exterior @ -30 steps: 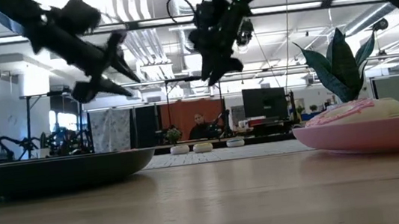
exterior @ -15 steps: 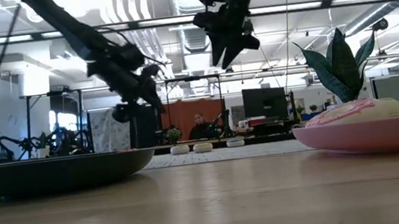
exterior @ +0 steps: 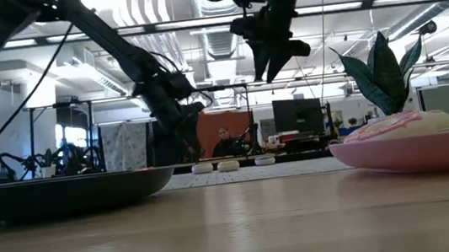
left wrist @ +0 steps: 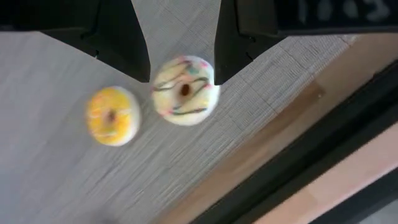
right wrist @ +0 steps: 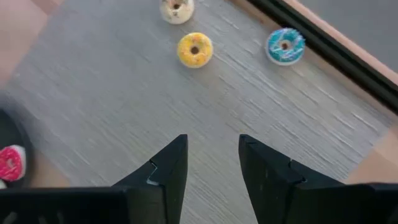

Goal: Pick & Place donuts
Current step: Put the small white donut on the black plate

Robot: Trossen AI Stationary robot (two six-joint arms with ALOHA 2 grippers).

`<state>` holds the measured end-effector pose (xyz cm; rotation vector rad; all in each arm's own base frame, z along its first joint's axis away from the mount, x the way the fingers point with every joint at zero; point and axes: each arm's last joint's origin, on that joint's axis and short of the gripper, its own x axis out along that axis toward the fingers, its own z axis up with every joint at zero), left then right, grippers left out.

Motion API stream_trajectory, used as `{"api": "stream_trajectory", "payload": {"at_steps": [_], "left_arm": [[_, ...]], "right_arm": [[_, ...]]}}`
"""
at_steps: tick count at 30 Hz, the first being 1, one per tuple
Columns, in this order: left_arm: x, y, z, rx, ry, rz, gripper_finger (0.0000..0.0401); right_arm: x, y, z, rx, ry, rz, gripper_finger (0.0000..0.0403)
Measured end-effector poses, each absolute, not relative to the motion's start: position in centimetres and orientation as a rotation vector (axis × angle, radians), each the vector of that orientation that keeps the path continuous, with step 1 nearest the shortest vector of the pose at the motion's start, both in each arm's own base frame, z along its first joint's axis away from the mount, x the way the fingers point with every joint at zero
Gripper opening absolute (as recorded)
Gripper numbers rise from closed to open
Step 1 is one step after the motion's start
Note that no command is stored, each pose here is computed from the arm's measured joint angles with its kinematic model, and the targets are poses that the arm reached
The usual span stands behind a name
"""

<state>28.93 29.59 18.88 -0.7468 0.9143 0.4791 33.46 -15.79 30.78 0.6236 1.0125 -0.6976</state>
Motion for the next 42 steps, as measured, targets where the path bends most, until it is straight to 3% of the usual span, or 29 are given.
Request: {"api": "stream_trajectory", "payload": {"at_steps": [16,20,27,31,37,42], "left_arm": [[30.1,31.1,16.2,-0.755,1.014,0.478,0.0142],[30.2,31.1,16.2,-0.737,1.011,0.468,0.011],[30.6,31.4,16.7,-0.693,0.986,0.459,0.0018],[30.4,31.3,16.8,-0.695,0.998,0.455,0.0004],[28.6,28.2,20.5,-0.679,1.129,0.34,0.0001],[26.8,23.2,24.3,-0.59,1.041,0.297,0.0001]], "right_arm": [[33.6,-15.5,29.4,0.599,0.997,-0.676,0.013],[33.6,-15.5,29.1,0.599,1.0,-0.676,0.0127],[33.6,-15.6,29.0,0.593,0.998,-0.674,0.0123],[33.6,-15.6,29.0,0.58,1.003,-0.666,0.0121],[33.6,-15.8,29.0,0.561,1.009,-0.656,0.0116],[33.3,-16.3,28.9,0.556,1.007,-0.659,0.0116]]}}
